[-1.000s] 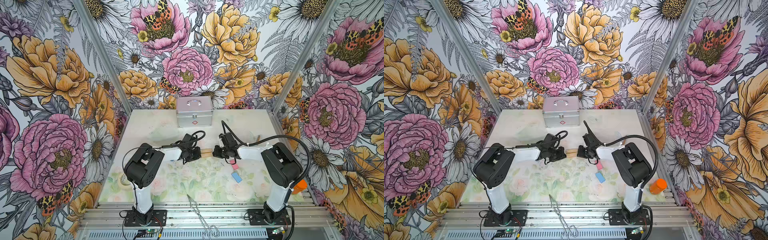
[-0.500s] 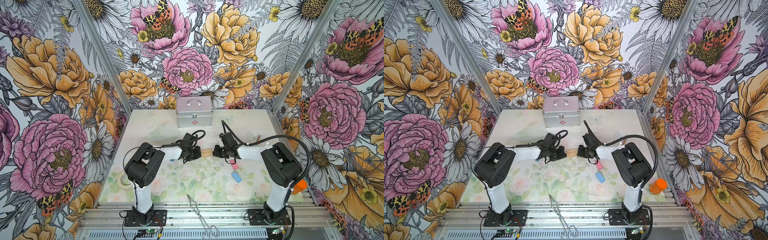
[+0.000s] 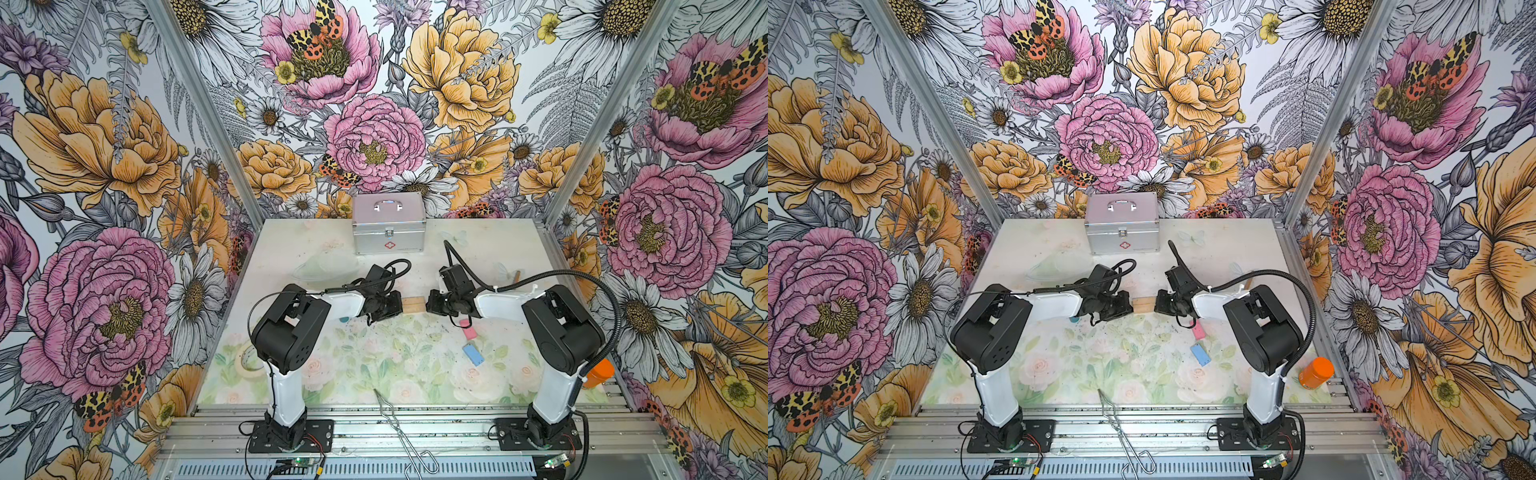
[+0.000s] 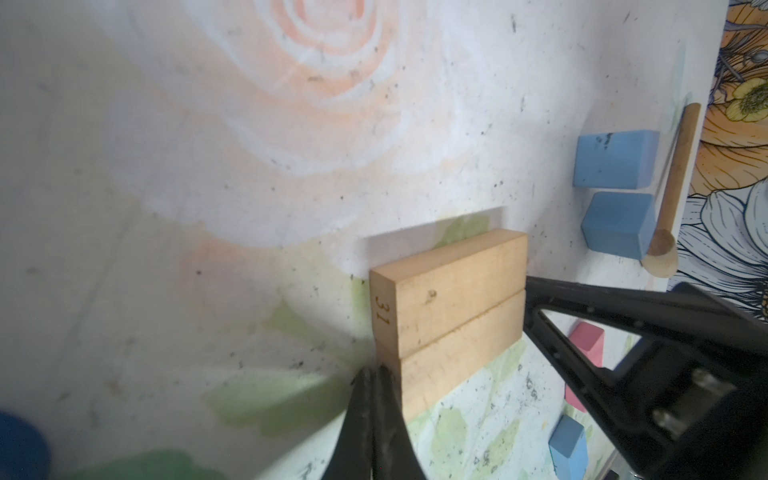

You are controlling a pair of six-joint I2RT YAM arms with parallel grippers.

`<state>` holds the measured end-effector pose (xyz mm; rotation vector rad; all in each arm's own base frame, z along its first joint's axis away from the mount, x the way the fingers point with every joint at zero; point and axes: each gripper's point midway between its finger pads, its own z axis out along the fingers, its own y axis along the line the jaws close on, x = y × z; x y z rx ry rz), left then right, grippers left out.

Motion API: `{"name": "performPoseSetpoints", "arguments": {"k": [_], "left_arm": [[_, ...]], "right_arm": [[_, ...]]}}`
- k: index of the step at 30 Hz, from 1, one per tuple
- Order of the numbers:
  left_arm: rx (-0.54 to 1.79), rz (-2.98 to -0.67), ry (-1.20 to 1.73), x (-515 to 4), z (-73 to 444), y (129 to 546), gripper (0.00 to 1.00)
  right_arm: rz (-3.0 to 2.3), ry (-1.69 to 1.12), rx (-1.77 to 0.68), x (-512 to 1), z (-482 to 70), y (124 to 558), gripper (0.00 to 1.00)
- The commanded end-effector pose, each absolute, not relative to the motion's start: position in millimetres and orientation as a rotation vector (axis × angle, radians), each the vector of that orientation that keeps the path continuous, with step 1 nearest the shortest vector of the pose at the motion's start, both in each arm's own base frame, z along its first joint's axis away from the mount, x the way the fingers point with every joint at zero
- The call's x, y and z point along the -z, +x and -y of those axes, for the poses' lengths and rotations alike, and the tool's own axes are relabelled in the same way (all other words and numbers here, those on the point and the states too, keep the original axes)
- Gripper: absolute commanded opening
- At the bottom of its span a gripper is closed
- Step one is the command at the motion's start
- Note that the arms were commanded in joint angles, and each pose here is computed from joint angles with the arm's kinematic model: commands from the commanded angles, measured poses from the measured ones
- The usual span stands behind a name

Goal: Build the wood block tower
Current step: 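Hold the two bars pressed together with both grippers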

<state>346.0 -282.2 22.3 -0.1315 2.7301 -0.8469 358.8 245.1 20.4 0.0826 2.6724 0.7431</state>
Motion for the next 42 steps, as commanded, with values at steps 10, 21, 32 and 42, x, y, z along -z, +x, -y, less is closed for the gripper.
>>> {"name": "performPoseSetpoints", "arguments": {"k": [10, 21, 32, 42], "left_arm": [[0.825, -2.743, -0.093, -12, 284, 348, 0.00], [0.809, -2.743, -0.092, -13, 281, 349, 0.00], [0.785, -2.742, -0.094, -15, 278, 350, 0.00], [0.740, -2.743, -0.096, -15, 272, 351, 0.00]], "right_arm": [[-2.753, 0.070, -0.772, 0, -254, 340, 0.00], [-2.754, 0.091, -0.774, 2, -253, 338, 0.00], [-2.756, 0.100, -0.775, 2, -253, 336, 0.00], [-2.758, 0.115, -0.761, 3, -251, 334, 0.00]]}}
